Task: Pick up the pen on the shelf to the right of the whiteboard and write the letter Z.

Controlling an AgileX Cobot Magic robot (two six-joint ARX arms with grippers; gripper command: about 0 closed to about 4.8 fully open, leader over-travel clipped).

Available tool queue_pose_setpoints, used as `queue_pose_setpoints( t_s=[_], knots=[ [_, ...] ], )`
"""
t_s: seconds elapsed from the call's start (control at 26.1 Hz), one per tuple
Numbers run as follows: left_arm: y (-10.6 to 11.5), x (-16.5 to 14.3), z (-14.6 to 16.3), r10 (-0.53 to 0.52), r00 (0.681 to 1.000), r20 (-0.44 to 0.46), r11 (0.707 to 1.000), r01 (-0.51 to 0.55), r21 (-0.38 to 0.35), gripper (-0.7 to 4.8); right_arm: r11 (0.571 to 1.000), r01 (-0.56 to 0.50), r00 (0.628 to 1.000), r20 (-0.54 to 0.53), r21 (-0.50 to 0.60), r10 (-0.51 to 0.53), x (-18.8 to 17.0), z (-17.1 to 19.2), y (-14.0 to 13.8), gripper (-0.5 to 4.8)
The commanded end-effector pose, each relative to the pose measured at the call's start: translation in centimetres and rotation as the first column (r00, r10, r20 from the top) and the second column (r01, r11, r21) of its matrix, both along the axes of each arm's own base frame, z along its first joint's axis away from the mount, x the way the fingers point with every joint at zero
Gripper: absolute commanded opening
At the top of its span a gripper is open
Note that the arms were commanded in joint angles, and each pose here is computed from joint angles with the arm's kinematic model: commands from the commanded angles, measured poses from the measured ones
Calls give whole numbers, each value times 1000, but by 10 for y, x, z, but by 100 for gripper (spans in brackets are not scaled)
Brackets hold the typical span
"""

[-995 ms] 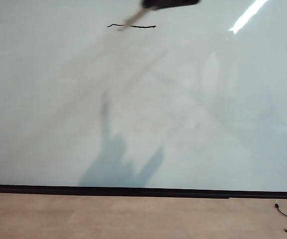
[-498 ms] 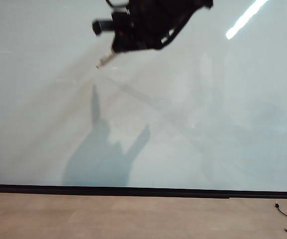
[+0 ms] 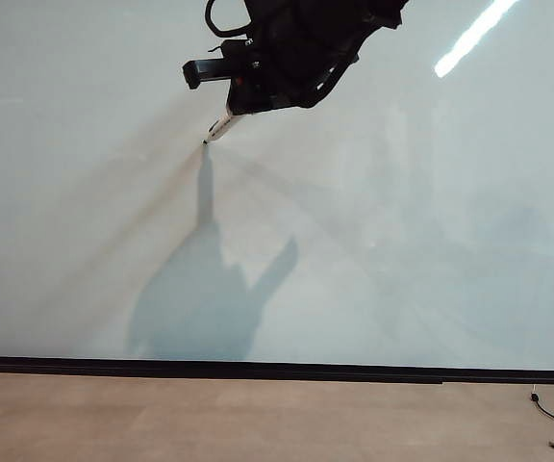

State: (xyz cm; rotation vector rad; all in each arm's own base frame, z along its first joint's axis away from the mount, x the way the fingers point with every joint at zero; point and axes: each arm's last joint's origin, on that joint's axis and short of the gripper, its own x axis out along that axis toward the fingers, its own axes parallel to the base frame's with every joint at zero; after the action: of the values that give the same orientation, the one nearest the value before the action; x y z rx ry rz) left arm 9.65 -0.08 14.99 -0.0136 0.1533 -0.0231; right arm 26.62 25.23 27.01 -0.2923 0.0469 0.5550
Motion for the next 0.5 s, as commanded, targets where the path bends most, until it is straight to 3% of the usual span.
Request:
queue_pose_setpoints(
  t_s=[0.04, 0.5],
  knots=[
    [0, 0, 1, -1, 1000, 8, 1000, 1, 4, -5, 999, 39, 999, 26, 20, -40, 1, 7, -3, -5],
    [0, 0, 1, -1, 1000, 8, 1000, 1, 4, -5, 993, 114, 992, 54, -27, -112, -14, 35, -22, -5]
  ],
)
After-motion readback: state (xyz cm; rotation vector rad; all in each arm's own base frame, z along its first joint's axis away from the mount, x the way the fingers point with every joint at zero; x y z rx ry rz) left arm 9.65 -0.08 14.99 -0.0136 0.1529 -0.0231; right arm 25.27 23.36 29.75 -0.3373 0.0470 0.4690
